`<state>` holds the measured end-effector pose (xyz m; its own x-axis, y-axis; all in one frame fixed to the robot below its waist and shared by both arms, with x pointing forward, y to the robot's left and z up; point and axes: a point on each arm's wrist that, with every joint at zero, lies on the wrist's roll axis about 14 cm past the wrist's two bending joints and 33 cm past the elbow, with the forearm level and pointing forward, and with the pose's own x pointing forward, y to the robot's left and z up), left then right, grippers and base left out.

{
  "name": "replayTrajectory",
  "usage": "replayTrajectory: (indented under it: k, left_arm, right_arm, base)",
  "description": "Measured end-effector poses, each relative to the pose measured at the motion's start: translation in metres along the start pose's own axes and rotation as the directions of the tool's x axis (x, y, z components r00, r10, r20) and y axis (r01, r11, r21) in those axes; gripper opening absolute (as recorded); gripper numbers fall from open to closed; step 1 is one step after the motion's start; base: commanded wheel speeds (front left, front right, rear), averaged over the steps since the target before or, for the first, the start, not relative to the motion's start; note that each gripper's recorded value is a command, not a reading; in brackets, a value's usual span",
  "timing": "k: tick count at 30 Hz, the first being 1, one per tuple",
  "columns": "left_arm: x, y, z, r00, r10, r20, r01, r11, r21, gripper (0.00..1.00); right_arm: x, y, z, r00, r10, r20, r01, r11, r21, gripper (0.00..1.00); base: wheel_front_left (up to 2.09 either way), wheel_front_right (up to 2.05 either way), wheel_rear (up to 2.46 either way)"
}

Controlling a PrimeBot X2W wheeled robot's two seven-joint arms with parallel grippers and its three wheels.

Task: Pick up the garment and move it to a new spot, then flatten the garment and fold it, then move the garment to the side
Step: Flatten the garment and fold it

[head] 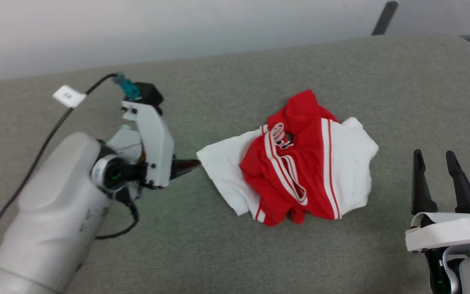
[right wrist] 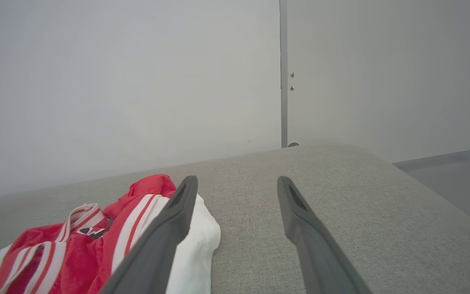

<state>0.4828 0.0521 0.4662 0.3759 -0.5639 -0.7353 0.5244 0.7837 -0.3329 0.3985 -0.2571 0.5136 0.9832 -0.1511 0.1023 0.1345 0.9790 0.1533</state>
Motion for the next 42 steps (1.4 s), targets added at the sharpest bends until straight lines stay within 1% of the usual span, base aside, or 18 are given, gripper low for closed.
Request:
replayTrajectory:
  k: [4, 9, 12, 17, 18, 19, 20, 21, 26, 31, 37, 42]
  left_arm:
    - [0.023, -0.016, -0.007, 0.991, -0.052, -0.121, 0.048, 0.998, -0.029, 1.00]
    - [0.049, -0.021, -0.031, 0.966, -0.067, -0.249, 0.056, 0.997, -0.049, 1.00]
    - [0.061, -0.021, -0.037, 0.960, -0.079, -0.268, 0.064, 0.996, -0.067, 1.00]
    - [0.075, -0.031, -0.035, 0.955, -0.143, -0.258, 0.110, 0.984, -0.139, 1.00]
    - [0.077, -0.033, -0.033, 0.957, -0.150, -0.249, 0.116, 0.982, -0.146, 0.91]
    - [0.079, -0.034, -0.032, 0.960, -0.156, -0.234, 0.121, 0.980, -0.156, 0.52]
    - [0.080, -0.035, -0.031, 0.962, -0.162, -0.221, 0.126, 0.978, -0.169, 0.33]
    - [0.080, -0.035, -0.030, 0.964, -0.165, -0.209, 0.130, 0.976, -0.173, 0.00]
    - [0.077, -0.027, -0.030, 0.976, -0.143, -0.163, 0.112, 0.977, -0.184, 0.00]
    - [0.062, -0.007, -0.023, 0.990, -0.101, -0.102, 0.077, 0.973, -0.218, 0.00]
    - [0.025, 0.039, -0.020, 0.999, -0.001, -0.049, -0.012, 0.963, -0.269, 0.00]
    - [-0.016, 0.090, -0.027, 0.991, 0.130, -0.020, -0.130, 0.943, -0.306, 0.00]
  right_arm:
    - [-0.001, -0.010, -0.004, 0.999, -0.032, -0.010, 0.032, 0.999, -0.002, 1.00]
    - [-0.002, -0.020, -0.007, 0.997, -0.068, -0.020, 0.068, 0.998, -0.001, 1.00]
    - [-0.003, -0.024, -0.010, 0.996, -0.082, -0.029, 0.082, 0.997, -0.002, 1.00]
    - [-0.002, -0.030, -0.012, 0.994, -0.101, -0.032, 0.101, 0.995, -0.007, 1.00]
    - [-0.002, -0.031, -0.012, 0.994, -0.105, -0.033, 0.104, 0.995, -0.009, 1.00]
    - [-0.002, -0.031, -0.012, 0.994, -0.106, -0.033, 0.106, 0.994, -0.009, 1.00]
    - [-0.001, -0.031, -0.012, 0.994, -0.105, -0.032, 0.105, 0.994, -0.009, 1.00]
    - [0.001, -0.030, -0.012, 0.994, -0.102, -0.030, 0.102, 0.995, -0.008, 1.00]
    - [0.007, -0.020, -0.014, 0.997, -0.074, -0.030, 0.074, 0.997, 0.000, 1.00]
    - [0.019, -0.008, -0.012, 0.999, -0.026, -0.018, 0.026, 1.000, -0.004, 1.00]
    - [0.029, 0.013, -0.016, 0.999, 0.036, -0.021, -0.036, 0.999, 0.001, 1.00]
    - [0.035, 0.026, -0.017, 0.997, 0.073, -0.018, -0.073, 0.997, 0.006, 1.00]
  base:
    - [0.00, 0.00, 0.00]
    - [0.00, 0.00, 0.00]
    - [0.00, 0.00, 0.00]
    - [0.00, 0.00, 0.00]
    - [0.00, 0.00, 0.00]
    - [0.00, 0.00, 0.00]
    - [0.00, 0.00, 0.00]
    - [0.00, 0.00, 0.00]
    - [0.00, 0.00, 0.00]
    - [0.00, 0.00, 0.00]
    - [0.00, 0.00, 0.00]
    - [0.00, 0.00, 0.00]
